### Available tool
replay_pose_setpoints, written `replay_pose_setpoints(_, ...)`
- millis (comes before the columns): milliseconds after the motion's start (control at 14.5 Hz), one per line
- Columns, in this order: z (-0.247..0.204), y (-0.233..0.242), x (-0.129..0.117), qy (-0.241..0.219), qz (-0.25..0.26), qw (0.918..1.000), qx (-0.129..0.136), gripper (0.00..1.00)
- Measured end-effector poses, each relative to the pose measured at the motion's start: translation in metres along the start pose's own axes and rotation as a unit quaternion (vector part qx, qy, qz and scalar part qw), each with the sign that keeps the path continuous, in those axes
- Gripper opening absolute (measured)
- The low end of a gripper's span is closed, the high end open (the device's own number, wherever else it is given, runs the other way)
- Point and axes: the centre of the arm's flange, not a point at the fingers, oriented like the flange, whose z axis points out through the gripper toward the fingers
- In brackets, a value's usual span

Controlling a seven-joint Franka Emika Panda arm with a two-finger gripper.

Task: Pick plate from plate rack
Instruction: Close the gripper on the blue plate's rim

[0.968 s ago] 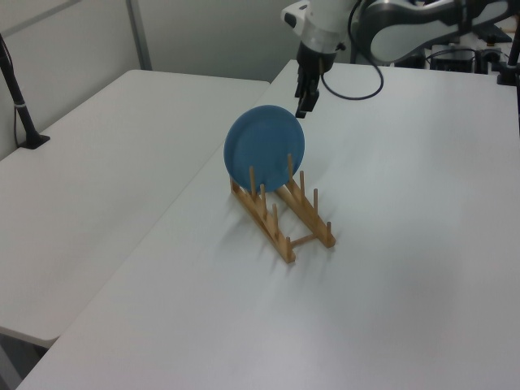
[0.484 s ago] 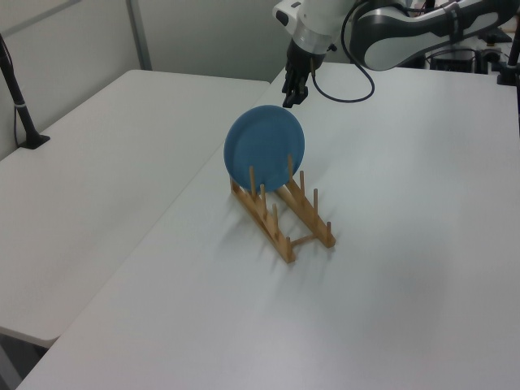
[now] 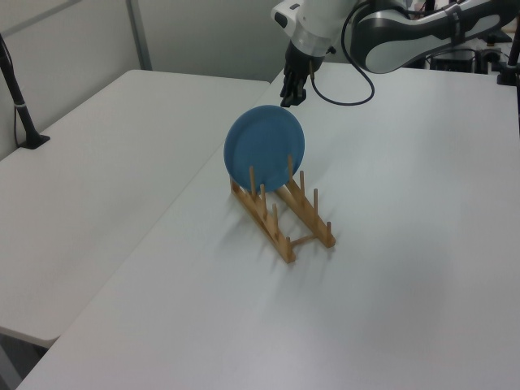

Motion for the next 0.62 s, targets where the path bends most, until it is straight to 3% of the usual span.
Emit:
replay_pose_setpoints(138, -0.003, 0.002, 0.001, 0.003, 0.007, 1.0, -0.001, 0.4)
replay_pose_setpoints(623, 0.007, -0.009, 0.003, -0.003, 0.013, 0.9999, 0.003, 0.44)
